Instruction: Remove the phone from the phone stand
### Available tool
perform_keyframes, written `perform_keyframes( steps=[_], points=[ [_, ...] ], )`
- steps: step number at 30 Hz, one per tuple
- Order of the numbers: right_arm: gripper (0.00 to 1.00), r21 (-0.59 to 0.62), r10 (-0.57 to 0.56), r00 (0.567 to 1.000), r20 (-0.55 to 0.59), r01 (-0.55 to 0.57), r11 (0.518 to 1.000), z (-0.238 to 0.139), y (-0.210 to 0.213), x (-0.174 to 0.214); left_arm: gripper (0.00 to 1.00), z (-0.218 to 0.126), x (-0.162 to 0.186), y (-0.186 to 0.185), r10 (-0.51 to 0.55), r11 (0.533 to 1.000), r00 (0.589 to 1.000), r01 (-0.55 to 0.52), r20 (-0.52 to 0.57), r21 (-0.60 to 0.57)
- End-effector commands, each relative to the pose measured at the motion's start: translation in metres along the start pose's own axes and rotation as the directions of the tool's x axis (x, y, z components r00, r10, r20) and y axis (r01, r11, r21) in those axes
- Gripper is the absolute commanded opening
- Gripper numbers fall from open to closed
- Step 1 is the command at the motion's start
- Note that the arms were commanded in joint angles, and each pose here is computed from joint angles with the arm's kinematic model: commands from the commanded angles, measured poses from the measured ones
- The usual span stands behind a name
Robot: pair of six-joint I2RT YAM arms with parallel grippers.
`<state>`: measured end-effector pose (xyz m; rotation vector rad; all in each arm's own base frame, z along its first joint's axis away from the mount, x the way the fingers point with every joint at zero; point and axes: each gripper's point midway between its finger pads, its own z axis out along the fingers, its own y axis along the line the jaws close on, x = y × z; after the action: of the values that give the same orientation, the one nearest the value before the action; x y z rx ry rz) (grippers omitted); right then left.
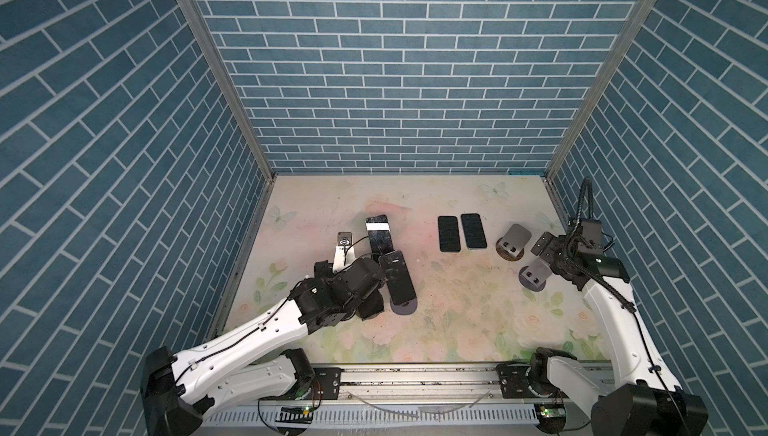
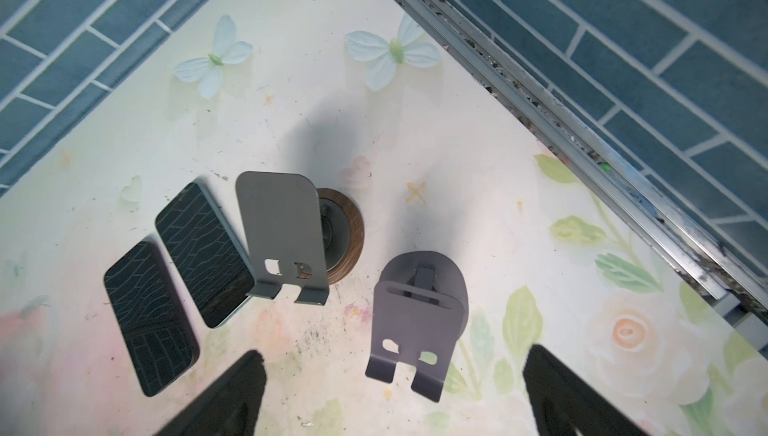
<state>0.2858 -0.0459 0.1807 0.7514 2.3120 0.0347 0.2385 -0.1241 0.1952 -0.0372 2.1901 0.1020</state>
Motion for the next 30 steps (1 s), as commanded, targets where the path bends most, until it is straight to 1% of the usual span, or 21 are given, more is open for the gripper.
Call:
perform_keyframes(
  steps=[1,4,7,10,13,16,24,27,28,30],
  points=[
    [0.98,-0.055,-0.024,0.999,0.023,0.025,0.998,-0.014,0.014,-0.011,1.00,0.001,0.008,-0.001,-0.068,0.998,0.997,0.068,-0.046,0.004],
    [0.98,-0.079,-0.028,1.000,0.013,0.029,0.996,-0.014,0.019,-0.010,1.00,0.002,0.011,-0.008,-0.094,0.995,0.994,0.096,-0.056,0.033],
    [0.98,-0.124,-0.042,0.999,-0.002,0.041,0.991,-0.015,0.029,-0.007,1.00,0.003,0.013,-0.008,-0.120,0.992,0.991,0.122,-0.060,0.039],
    [0.98,-0.207,-0.124,0.992,-0.002,0.121,0.971,-0.021,0.054,-0.003,1.00,0.003,0.014,-0.006,-0.140,0.989,0.988,0.142,-0.058,0.030],
    [0.98,-0.279,-0.228,0.974,0.013,0.222,0.934,-0.032,0.086,0.006,1.00,0.003,0.013,-0.005,-0.149,0.988,0.988,0.151,-0.051,0.028],
    [0.98,-0.343,-0.291,0.956,0.021,0.280,0.897,-0.042,0.112,0.016,1.00,0.002,0.012,-0.005,-0.165,0.985,0.985,0.166,-0.043,0.040],
    [0.98,-0.458,-0.400,0.915,0.053,0.378,0.805,-0.068,0.171,0.044,1.00,-0.002,0.010,0.002,-0.230,0.968,0.973,0.228,0.005,0.108],
    [0.98,-0.490,-0.452,0.891,0.050,0.417,0.766,-0.072,0.193,0.062,1.00,-0.008,0.003,0.006,-0.260,0.957,0.965,0.252,0.036,0.145],
    [0.98,-0.505,-0.473,0.880,0.048,0.430,0.749,-0.073,0.202,0.071,1.00,-0.006,0.008,0.009,-0.257,0.958,0.966,0.248,0.040,0.146],
    [0.98,-0.531,-0.512,0.858,0.042,0.453,0.716,-0.075,0.218,0.088,1.00,-0.009,0.007,0.010,-0.264,0.952,0.963,0.252,0.055,0.172]
  ],
)
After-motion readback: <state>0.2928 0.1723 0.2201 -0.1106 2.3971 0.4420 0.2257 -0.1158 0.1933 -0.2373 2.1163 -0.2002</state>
